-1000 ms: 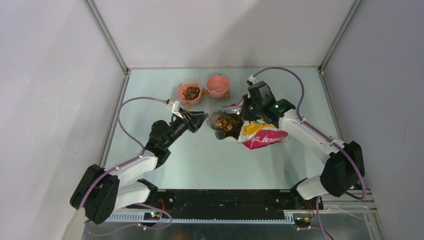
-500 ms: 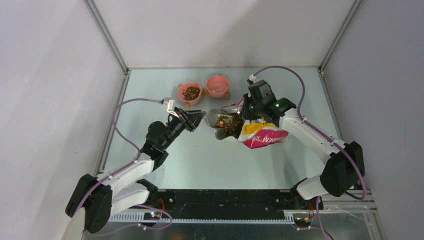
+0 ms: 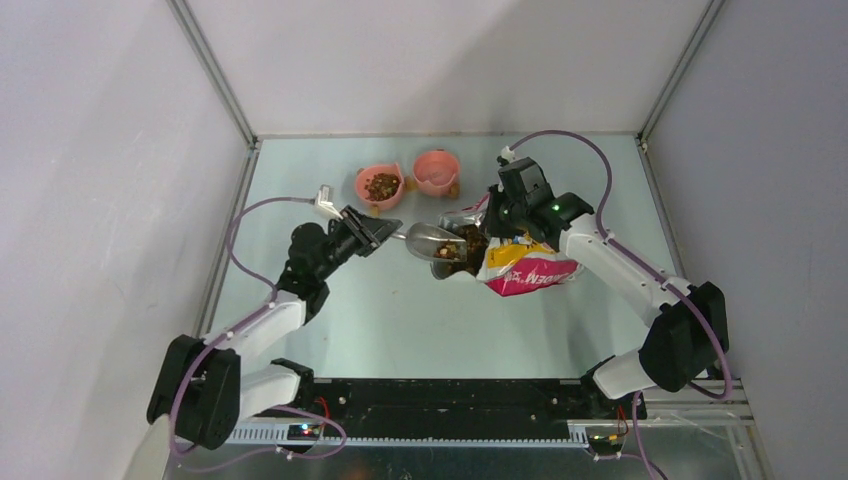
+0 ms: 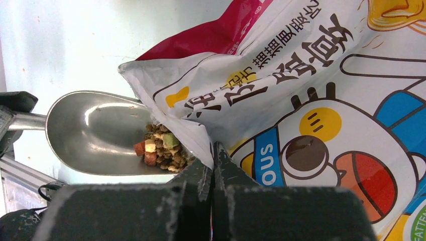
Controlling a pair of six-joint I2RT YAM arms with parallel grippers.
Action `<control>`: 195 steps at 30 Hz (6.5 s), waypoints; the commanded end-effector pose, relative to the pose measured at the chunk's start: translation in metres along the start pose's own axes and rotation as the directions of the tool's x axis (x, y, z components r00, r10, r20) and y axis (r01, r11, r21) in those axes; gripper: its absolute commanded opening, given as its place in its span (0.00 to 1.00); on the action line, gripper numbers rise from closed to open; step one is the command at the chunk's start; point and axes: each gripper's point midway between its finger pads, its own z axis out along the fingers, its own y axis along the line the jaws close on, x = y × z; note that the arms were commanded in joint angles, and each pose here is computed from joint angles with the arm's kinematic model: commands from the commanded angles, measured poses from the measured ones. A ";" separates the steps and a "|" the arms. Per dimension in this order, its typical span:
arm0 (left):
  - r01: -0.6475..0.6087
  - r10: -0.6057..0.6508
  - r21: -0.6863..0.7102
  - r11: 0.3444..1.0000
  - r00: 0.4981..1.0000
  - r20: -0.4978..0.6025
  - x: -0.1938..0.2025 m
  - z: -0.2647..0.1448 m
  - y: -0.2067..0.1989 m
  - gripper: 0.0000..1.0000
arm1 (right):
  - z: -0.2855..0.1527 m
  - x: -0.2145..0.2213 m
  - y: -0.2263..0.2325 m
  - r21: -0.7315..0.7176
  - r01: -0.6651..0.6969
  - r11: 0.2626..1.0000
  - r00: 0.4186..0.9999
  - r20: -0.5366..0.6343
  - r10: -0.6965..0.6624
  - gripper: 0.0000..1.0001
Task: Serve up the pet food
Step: Collect the pet food from the pet food bag, then pour the pet food into the pet food bowl, then collect the pet food from the pet food bag.
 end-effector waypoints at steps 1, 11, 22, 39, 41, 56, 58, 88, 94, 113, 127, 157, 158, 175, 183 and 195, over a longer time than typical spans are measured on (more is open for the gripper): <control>0.097 -0.096 0.162 0.982 0.995 -0.020 -0.015 -0.004 -0.032 0.00 | -0.020 -0.037 0.019 -0.071 -0.052 0.996 0.995 0.085 0.058 0.00; 0.025 -0.006 0.221 0.975 0.996 -0.087 -0.035 -0.014 -0.062 0.00 | -0.024 -0.047 0.006 -0.060 -0.089 0.994 0.991 0.095 0.095 0.00; 0.008 -0.004 0.078 0.997 0.999 -0.045 -0.090 0.003 -0.071 0.00 | -0.014 -0.057 -0.017 -0.050 -0.132 0.990 0.986 0.092 0.136 0.00; 0.026 -0.012 -0.107 0.994 0.992 0.129 -0.183 0.103 0.006 0.00 | -0.006 -0.064 -0.040 -0.040 -0.158 0.987 0.983 0.090 0.161 0.00; 0.011 0.011 -0.146 0.989 0.988 0.153 -0.194 0.116 0.021 0.00 | -0.005 -0.064 -0.041 -0.040 -0.165 0.985 0.982 0.088 0.168 0.00; -0.255 0.286 -0.212 0.943 0.948 0.135 -0.193 0.179 0.083 0.00 | -0.002 -0.064 -0.050 -0.046 -0.217 0.975 0.974 0.062 0.220 0.00; -0.260 0.297 -0.223 0.940 0.943 0.151 -0.192 0.184 0.087 0.00 | -0.003 -0.064 -0.049 -0.049 -0.218 0.975 0.973 0.060 0.221 0.00; -0.760 0.777 -0.415 0.501 0.606 -0.171 -0.181 0.198 0.027 0.00 | -0.004 -0.058 -0.058 -0.003 -0.234 0.972 0.971 0.048 0.234 0.00; -0.698 0.714 -0.374 0.610 0.689 -0.121 -0.182 0.185 -0.011 0.00 | -0.004 -0.058 -0.056 -0.005 -0.235 0.972 0.971 0.049 0.235 0.00; -0.428 0.433 0.070 0.901 0.885 -0.168 -0.119 0.015 -0.111 0.00 | -0.005 -0.069 -0.024 -0.036 -0.111 0.993 0.987 0.114 0.115 0.00; -0.193 0.253 0.256 0.947 0.940 -0.227 -0.029 0.018 -0.103 0.00 | -0.008 -0.051 -0.003 0.015 -0.039 0.999 0.996 0.084 0.038 0.00; -0.490 0.490 -0.038 0.871 0.861 0.135 0.010 0.104 -0.033 0.00 | 0.011 -0.002 -0.022 0.064 -0.006 0.998 0.998 -0.064 0.010 0.00; -0.471 0.470 -0.020 0.882 0.876 0.107 0.017 0.107 -0.034 0.00 | 0.011 -0.002 -0.022 0.063 -0.007 0.998 0.998 -0.066 0.011 0.00; -0.239 0.244 0.330 0.913 0.969 0.029 0.033 0.074 -0.083 0.00 | 0.003 -0.005 -0.026 0.060 -0.048 0.997 0.998 -0.043 0.051 0.00; -0.246 0.175 0.336 0.909 0.958 0.229 0.008 0.052 -0.083 0.00 | -0.001 -0.004 -0.027 0.063 -0.055 0.997 0.997 -0.041 0.058 0.00; -0.258 0.233 0.091 0.962 0.946 0.227 0.018 0.080 -0.040 0.04 | -0.004 -0.003 -0.023 0.052 -0.041 0.998 0.998 -0.042 0.043 0.00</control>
